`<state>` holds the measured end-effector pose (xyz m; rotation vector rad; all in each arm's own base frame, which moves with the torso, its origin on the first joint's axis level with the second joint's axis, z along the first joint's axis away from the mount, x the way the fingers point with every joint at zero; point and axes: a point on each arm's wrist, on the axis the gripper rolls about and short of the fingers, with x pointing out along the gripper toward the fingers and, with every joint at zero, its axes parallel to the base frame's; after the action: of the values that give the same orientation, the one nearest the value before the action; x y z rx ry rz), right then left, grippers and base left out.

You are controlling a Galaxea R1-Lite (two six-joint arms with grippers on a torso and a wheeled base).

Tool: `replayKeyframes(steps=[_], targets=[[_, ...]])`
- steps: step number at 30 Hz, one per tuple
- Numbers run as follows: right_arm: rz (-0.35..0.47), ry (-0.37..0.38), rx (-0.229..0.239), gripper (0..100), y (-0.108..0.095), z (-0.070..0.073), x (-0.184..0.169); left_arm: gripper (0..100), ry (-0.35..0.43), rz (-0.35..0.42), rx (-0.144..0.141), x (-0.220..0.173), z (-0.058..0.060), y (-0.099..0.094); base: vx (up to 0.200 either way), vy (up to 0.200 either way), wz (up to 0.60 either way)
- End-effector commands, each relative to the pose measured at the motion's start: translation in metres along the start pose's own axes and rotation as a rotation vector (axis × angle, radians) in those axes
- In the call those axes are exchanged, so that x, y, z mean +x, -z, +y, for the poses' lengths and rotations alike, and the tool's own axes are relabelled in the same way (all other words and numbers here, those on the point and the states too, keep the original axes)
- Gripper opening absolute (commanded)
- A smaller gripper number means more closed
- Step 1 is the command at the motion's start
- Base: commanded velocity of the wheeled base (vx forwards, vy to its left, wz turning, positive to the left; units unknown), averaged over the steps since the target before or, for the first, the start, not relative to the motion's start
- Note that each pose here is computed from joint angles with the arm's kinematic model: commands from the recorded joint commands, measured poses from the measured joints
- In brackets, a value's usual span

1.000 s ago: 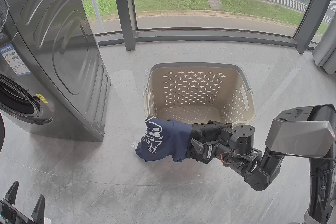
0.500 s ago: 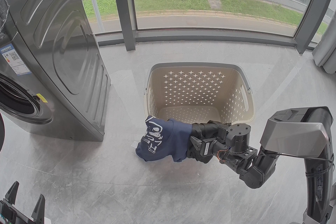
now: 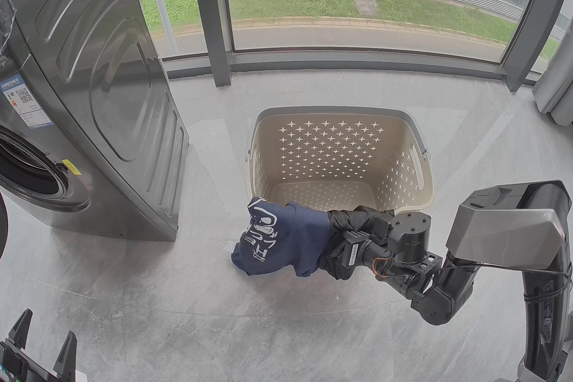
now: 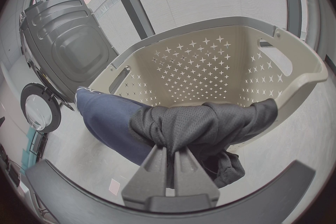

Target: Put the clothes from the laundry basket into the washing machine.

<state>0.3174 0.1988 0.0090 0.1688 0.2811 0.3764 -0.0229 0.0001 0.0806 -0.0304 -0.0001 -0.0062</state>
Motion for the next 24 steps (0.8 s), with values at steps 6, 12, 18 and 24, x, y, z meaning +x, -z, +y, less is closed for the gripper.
replayKeyframes(steps=[6,12,18,24], targets=[[-0.095,-0.031,0.015,0,-0.053,0.007,-0.057,100,0.0,0.003,-0.002,0.0,0.0,0.005,0.0,0.0,0.0],[-0.219,-0.066,0.035,0,-0.1,0.014,-0.09,100,0.0,0.002,-0.002,0.0,0.0,0.005,0.0,0.0,0.0],[-0.303,-0.093,0.046,0,-0.127,0.017,-0.119,100,0.0,0.003,-0.003,0.0,0.0,0.005,0.0,0.0,0.0],[-0.386,-0.144,0.041,0,-0.15,0.026,-0.149,100,0.0,0.002,-0.002,0.0,0.0,0.005,0.0,0.0,0.0]])
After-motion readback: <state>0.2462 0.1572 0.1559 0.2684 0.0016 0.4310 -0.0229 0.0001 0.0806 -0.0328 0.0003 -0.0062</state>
